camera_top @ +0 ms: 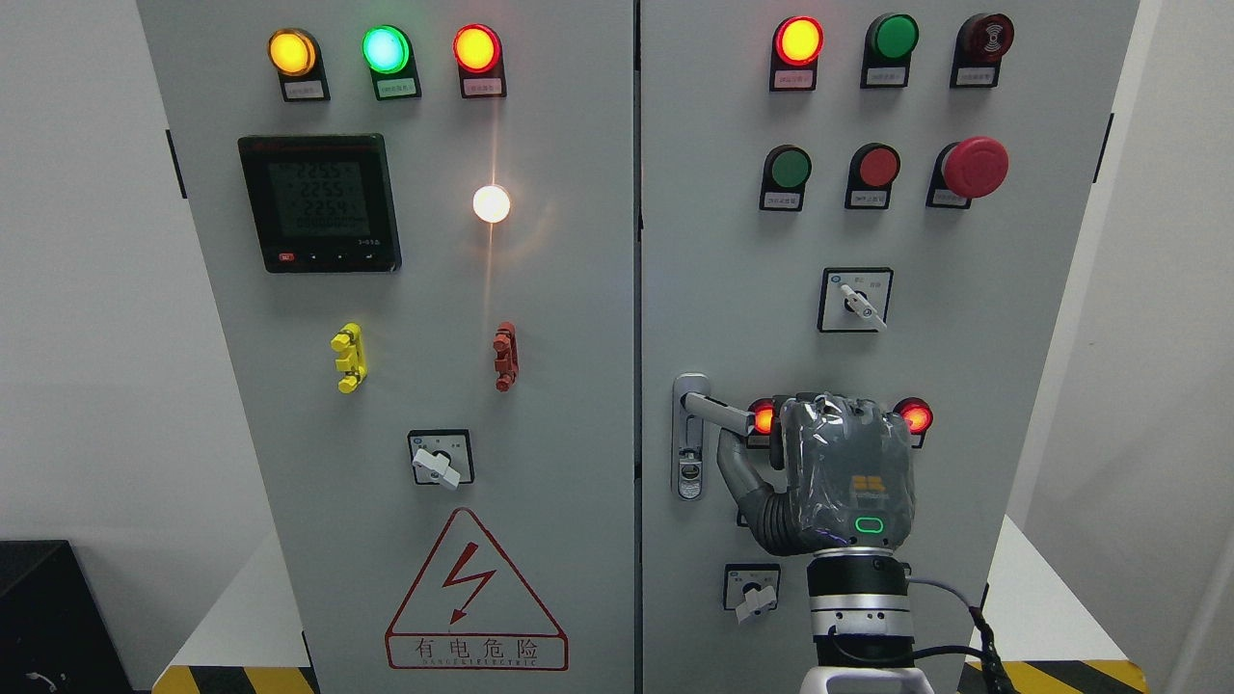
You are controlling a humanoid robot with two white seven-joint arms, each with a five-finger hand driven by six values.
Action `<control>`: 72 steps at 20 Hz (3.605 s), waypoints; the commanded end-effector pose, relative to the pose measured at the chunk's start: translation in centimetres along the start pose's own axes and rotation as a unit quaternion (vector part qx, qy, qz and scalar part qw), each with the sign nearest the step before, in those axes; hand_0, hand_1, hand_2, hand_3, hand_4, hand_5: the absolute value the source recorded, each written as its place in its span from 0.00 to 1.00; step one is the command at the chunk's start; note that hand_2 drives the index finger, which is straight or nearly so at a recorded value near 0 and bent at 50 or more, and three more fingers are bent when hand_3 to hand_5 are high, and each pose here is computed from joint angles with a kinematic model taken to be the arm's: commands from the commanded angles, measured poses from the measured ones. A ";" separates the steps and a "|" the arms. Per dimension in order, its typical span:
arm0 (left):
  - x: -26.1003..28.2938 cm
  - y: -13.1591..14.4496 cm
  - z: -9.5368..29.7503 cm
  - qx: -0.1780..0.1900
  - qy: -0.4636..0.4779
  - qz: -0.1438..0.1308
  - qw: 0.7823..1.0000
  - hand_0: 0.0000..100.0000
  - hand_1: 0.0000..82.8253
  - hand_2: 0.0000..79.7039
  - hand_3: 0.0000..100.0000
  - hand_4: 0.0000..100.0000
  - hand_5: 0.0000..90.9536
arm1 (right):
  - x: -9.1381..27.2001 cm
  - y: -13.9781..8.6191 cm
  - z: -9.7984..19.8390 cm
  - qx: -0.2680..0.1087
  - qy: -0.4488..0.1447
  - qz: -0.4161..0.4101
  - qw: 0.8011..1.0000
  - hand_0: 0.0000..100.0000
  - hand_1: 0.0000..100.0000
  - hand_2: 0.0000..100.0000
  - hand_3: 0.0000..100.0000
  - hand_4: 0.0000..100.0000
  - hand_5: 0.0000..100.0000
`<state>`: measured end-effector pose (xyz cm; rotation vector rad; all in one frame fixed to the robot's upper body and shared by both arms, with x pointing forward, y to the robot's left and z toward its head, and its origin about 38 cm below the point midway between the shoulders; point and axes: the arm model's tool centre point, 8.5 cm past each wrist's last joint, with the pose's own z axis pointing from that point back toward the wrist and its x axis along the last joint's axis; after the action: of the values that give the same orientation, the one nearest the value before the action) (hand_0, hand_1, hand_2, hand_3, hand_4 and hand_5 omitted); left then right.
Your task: Release door handle
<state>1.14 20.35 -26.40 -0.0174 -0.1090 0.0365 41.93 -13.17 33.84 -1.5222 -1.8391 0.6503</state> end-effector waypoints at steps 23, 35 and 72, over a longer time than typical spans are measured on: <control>0.7 0.1 0.0 0.002 0.002 -0.002 1.000 0.12 0.67 0.00 0.00 0.00 0.00 | -0.1 -0.1 0.5 -0.001 0.001 -0.004 1.000 0.49 0.44 0.89 1.00 1.00 1.00; 0.7 0.1 0.0 0.002 0.002 -0.002 1.000 0.12 0.67 0.00 0.00 0.00 0.00 | -0.8 -0.4 3.0 0.004 0.004 -0.008 1.000 0.50 0.41 0.77 1.00 0.96 0.99; 0.8 0.1 0.0 0.002 0.001 -0.002 1.000 0.12 0.67 0.00 0.00 0.00 0.00 | -9.5 -3.7 8.0 -0.064 -0.092 -0.084 0.990 0.47 0.26 0.00 0.00 0.00 0.00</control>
<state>1.14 20.35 -26.40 -0.0174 -0.1090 0.0363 34.55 -21.50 28.46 -1.3564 -2.1642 0.6732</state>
